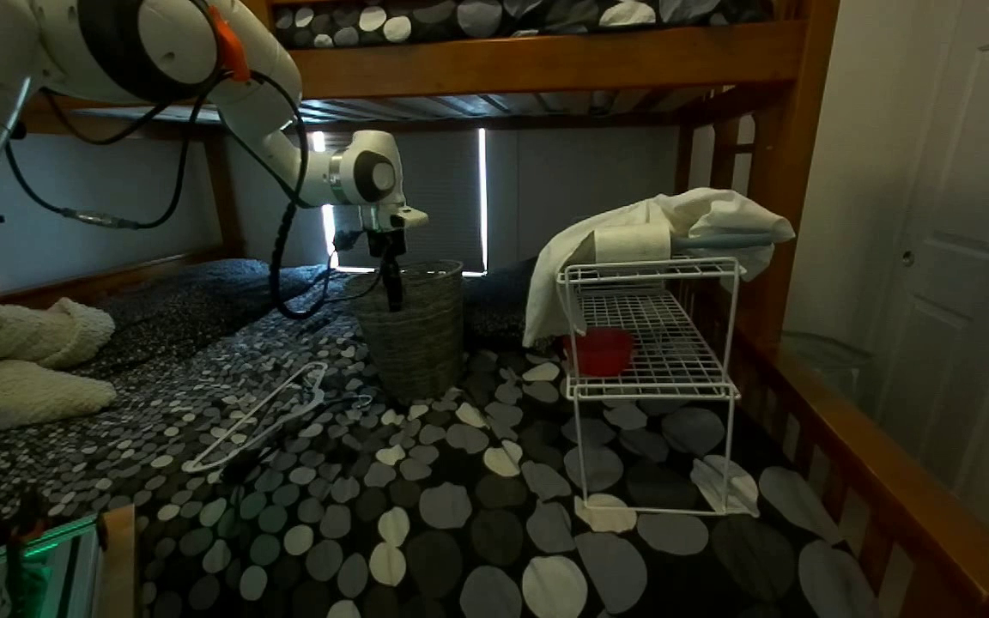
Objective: Pour out the objects from the woven basket
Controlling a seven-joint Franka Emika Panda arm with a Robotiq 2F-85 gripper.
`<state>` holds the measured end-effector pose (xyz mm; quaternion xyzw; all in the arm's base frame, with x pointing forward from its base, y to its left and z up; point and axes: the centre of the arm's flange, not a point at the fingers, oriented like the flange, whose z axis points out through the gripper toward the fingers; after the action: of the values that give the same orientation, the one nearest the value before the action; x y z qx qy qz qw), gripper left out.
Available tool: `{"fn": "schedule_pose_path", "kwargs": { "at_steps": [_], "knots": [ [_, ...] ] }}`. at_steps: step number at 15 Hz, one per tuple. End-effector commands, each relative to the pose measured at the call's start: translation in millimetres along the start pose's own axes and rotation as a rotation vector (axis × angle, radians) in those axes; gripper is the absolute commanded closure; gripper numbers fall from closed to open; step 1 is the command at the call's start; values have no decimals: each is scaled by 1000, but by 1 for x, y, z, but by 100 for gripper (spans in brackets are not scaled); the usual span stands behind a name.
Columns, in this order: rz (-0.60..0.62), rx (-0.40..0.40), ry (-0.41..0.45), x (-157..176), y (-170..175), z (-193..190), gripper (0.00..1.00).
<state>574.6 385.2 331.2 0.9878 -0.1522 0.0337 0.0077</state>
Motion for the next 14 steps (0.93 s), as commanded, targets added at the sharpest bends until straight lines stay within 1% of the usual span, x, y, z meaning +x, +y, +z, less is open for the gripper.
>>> {"fn": "schedule_pose_path", "kwargs": {
  "at_steps": [1,2,3,4,6,7,8,9,11,14],
  "knots": [
    [39,-21,-4,-6,33,-23,98],
    [21,6,3,-8,47,-33,96],
    [37,6,37,-14,70,-48,96],
    [66,10,55,-15,80,-51,97],
    [55,-4,73,-20,102,-65,97],
    [48,-31,82,-23,115,-73,97],
    [39,-96,99,-29,126,-83,97],
    [74,-183,128,-34,138,-92,97],
    [116,-289,157,-43,163,-113,97],
    [139,-496,172,-61,197,-155,96]
  ]
}}
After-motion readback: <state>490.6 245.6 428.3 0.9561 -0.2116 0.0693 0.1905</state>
